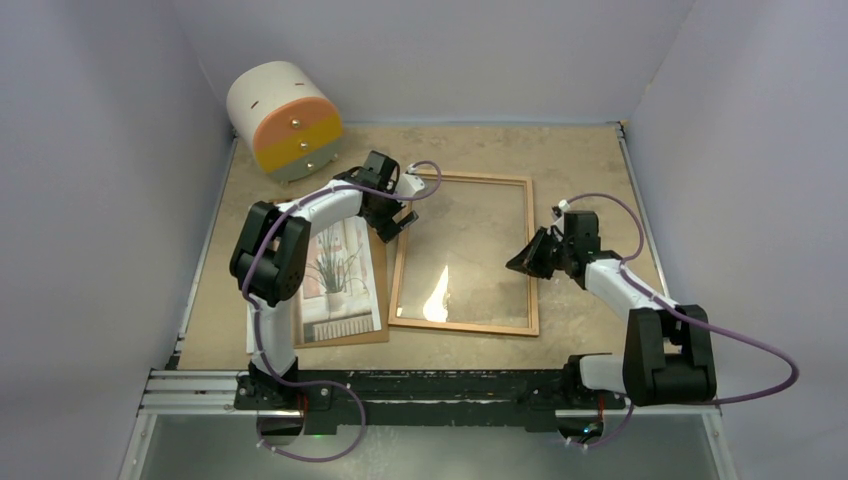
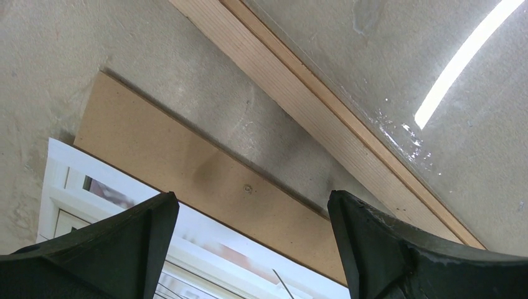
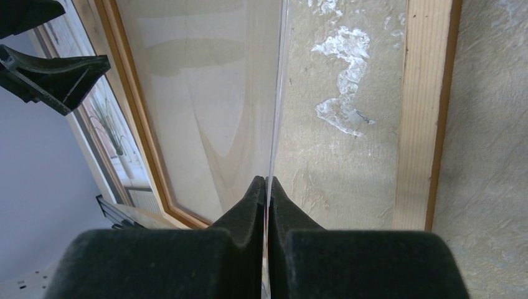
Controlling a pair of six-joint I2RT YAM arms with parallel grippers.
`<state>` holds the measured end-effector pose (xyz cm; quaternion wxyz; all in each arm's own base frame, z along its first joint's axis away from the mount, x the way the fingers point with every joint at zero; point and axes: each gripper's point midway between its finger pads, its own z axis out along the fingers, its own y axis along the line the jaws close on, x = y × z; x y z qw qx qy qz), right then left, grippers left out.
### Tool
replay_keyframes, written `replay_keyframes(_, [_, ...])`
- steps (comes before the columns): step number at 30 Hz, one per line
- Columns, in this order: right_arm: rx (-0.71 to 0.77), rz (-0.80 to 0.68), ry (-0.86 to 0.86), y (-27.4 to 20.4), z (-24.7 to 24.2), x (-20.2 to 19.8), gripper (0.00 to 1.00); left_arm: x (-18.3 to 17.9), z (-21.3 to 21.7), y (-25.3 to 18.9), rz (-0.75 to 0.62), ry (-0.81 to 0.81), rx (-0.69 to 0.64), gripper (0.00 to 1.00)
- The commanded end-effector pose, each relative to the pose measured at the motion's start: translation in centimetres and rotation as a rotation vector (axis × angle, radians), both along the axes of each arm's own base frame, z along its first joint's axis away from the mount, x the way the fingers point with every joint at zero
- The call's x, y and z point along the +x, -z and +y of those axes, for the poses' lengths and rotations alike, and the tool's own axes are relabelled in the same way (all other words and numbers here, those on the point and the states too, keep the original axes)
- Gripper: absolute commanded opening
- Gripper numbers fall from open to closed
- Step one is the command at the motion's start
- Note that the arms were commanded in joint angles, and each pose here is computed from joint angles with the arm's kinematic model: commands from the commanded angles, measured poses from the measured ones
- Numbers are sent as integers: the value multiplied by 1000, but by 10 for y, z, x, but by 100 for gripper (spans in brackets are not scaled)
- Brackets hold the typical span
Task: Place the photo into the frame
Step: Adjust the photo frame item on the photo frame.
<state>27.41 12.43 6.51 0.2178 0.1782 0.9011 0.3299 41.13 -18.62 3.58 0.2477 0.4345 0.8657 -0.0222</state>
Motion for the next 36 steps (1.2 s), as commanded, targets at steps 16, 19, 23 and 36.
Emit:
replay_keyframes(16, [71,45,-89,-11,14,-5,0,3,-8,4,-8,-16,-32,96])
replay_keyframes(19, [73,55,-83,-14,14,-6,0,3,-8,5,-8,-12,-33,96])
replay_keyframes(23, [99,96,-99,-17,17,-15,0,3,-7,6,-7,-11,-31,96])
replay_keyframes(36, [105,169,-75,-3,17,-30,0,2,-8,6,-6,-16,-43,96])
